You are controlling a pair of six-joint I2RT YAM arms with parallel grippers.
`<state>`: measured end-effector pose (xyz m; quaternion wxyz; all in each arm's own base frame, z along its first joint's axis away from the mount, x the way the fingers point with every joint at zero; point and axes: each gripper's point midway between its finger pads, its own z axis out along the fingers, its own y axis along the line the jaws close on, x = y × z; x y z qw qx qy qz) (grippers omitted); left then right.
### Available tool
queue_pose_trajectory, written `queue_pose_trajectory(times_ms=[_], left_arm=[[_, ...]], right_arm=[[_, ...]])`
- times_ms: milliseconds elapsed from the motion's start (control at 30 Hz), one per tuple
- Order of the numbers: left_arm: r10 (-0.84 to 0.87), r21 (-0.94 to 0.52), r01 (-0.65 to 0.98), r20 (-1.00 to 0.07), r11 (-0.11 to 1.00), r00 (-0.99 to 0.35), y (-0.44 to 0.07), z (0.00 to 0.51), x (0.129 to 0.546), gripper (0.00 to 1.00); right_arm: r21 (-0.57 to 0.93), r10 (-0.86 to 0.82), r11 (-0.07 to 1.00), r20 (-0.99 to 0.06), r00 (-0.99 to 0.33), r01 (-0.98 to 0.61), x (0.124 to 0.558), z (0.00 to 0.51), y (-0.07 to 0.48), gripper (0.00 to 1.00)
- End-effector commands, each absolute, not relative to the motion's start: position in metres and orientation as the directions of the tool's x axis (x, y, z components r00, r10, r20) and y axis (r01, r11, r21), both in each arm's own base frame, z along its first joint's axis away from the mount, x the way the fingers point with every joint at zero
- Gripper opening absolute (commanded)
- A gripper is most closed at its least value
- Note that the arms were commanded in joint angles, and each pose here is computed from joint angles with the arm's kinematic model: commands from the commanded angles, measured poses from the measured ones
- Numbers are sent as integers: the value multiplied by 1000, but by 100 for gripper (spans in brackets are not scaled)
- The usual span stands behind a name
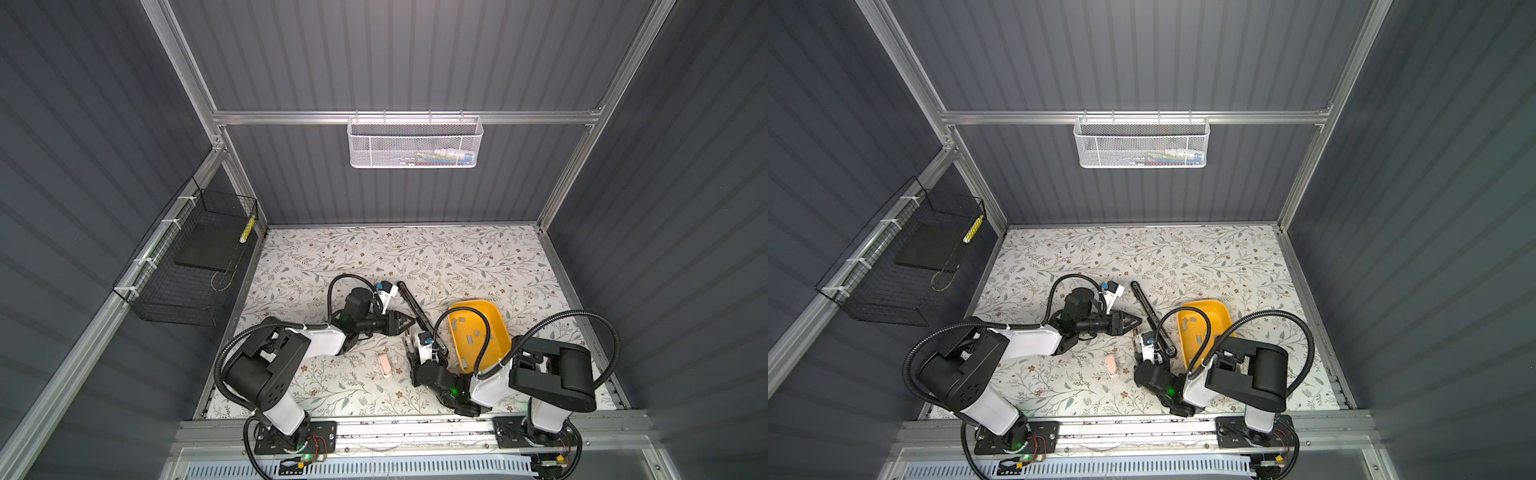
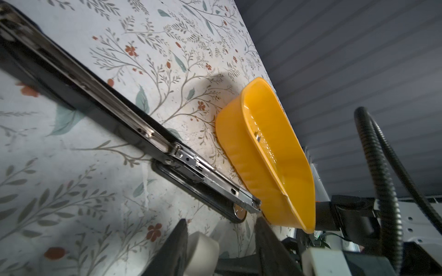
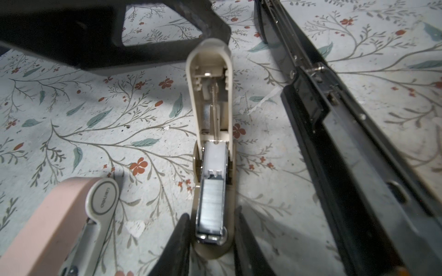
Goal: Load the staples into the stapler
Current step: 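Press the cream stapler's lid down with left gripper while right gripper nears black stapler, then lower the right gripper onto the open top arm of the long black stapler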
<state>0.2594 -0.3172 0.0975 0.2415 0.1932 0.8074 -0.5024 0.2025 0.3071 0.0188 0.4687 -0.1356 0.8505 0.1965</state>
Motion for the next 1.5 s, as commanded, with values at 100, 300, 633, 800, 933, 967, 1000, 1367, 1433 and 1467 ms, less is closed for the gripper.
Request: queue_pose_trajectory(times_ms=[100, 300, 633, 800, 933, 967, 1000, 1367, 1433, 1467], left_arm=[[135, -711, 621, -616, 328, -776, -324, 99, 225, 47], [169, -705, 625, -607, 335, -776, -326, 84, 198, 46], [149, -689, 553, -555, 469, -818, -311, 38, 198, 37], [140, -674, 543, -556, 501, -819, -307, 31, 201, 36], [152, -662, 543, -554, 517, -819, -307, 28, 201, 35], [152, -662, 543, -553, 517, -819, -307, 27, 201, 35], [153, -660, 544, -554, 518, -818, -308, 27, 201, 35], [153, -655, 544, -556, 525, -817, -305, 23, 197, 34], [153, -651, 545, -558, 528, -815, -304, 24, 198, 34], [156, -650, 546, -558, 528, -815, -304, 24, 198, 33]], right_arm=[[173, -149, 883, -779, -610, -436, 186, -20, 292, 24], [196, -126, 881, -780, -612, -431, 188, -17, 291, 24], [237, -96, 853, -804, -586, -464, 184, 0, 289, 31], [257, -67, 845, -819, -570, -469, 184, 17, 285, 33], [264, -44, 841, -836, -547, -471, 185, 37, 282, 31], [266, -37, 841, -841, -540, -470, 186, 42, 282, 29], [268, -31, 840, -844, -535, -471, 186, 48, 282, 27], [257, -34, 851, -843, -537, -458, 201, 68, 295, 21], [259, -45, 859, -822, -568, -442, 203, 54, 295, 16], [256, -54, 862, -813, -580, -438, 203, 46, 295, 16]])
